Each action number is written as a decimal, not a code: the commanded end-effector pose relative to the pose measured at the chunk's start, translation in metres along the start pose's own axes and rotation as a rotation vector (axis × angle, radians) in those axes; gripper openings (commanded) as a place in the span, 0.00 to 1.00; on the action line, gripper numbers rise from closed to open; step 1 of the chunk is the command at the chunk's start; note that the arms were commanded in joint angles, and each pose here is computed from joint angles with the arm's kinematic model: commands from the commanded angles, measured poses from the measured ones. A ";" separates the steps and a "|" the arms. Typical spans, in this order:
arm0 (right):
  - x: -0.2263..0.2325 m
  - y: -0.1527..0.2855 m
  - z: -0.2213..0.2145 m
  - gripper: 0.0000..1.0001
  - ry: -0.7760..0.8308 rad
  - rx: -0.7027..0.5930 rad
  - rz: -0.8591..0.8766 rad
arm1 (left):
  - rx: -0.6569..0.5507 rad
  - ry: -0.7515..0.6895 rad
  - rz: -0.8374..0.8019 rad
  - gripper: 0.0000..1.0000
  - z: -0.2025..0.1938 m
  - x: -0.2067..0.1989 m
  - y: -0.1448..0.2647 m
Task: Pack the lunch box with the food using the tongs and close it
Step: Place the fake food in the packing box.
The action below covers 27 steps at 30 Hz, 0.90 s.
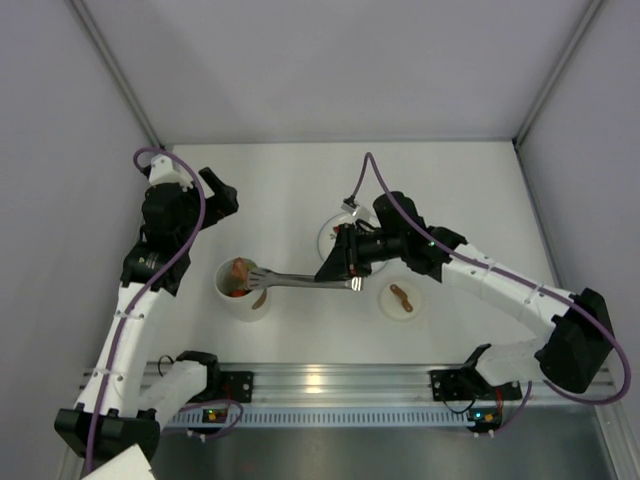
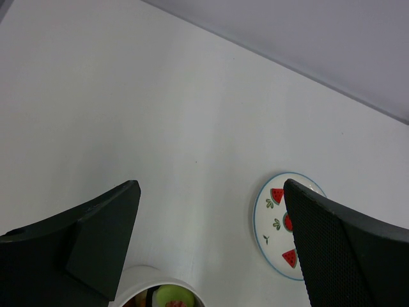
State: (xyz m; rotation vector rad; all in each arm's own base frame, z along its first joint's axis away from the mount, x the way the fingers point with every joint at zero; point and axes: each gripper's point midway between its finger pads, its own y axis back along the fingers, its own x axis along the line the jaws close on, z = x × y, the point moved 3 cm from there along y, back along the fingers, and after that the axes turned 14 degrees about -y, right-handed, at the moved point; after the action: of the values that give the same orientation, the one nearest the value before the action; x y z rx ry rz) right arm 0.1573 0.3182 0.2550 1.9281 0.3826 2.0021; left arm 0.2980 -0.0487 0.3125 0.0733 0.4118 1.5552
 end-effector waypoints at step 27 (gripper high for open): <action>0.039 -0.010 0.010 0.19 0.055 0.009 0.134 | -0.024 0.004 0.005 0.99 0.004 0.001 0.000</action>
State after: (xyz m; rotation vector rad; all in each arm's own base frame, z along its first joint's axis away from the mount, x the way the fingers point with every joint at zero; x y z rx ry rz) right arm 0.1659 0.3295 0.2496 1.9733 0.3754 1.9673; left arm 0.2980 -0.0487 0.3125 0.0733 0.4117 1.5556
